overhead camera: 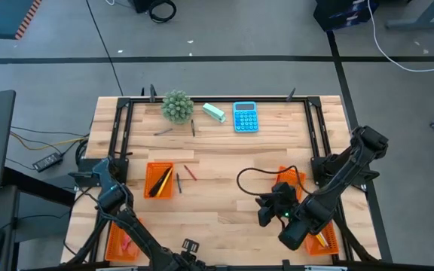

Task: Sort crayons/erasers/pens/pencils in bins
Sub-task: Put the bottom red crayon into the top right orange basket

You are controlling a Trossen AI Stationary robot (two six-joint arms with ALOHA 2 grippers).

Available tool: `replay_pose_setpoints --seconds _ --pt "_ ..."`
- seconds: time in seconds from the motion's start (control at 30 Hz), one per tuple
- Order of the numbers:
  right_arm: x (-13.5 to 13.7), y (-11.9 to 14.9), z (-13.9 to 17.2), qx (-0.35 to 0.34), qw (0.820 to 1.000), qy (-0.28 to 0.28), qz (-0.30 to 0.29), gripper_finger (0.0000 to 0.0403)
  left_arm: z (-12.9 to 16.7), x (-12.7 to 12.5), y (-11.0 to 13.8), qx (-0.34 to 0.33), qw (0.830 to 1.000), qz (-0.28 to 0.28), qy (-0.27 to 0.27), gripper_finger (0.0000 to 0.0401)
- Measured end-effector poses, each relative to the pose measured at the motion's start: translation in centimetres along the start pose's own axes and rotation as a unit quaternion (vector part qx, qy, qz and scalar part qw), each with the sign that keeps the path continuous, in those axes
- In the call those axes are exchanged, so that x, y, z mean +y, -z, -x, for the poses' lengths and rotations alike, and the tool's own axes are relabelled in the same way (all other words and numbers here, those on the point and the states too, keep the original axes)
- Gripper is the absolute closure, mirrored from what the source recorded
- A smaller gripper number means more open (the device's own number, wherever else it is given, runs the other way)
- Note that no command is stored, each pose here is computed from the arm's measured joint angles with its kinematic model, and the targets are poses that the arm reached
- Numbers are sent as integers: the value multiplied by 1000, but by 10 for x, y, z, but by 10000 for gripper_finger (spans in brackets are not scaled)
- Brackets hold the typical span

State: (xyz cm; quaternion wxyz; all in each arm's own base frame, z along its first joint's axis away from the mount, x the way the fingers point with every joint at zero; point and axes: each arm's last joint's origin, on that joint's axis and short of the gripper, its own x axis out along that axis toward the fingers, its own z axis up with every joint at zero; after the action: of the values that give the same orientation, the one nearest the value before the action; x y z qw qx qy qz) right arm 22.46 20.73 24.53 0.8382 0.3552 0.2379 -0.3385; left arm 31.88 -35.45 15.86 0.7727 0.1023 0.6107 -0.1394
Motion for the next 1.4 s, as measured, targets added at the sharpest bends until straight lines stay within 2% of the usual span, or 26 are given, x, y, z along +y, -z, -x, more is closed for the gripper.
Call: replay_pose_setpoints --seconds 0.17,0.53,1.1,1.4 --pt "4 6 -4 6 999 -11 -31 285 -7 0 1 5 1000 1 -4 268" --pt "6 7 -2 10 999 -18 -33 285 -11 1 0 8 1000 1 -11 294" --pt "6 7 -2 10 999 -18 -31 285 -12 4 -1 8 1000 18 -9 368" --pt "6 7 -2 12 999 -18 -35 285 -13 9 -3 11 1000 25 -9 354"
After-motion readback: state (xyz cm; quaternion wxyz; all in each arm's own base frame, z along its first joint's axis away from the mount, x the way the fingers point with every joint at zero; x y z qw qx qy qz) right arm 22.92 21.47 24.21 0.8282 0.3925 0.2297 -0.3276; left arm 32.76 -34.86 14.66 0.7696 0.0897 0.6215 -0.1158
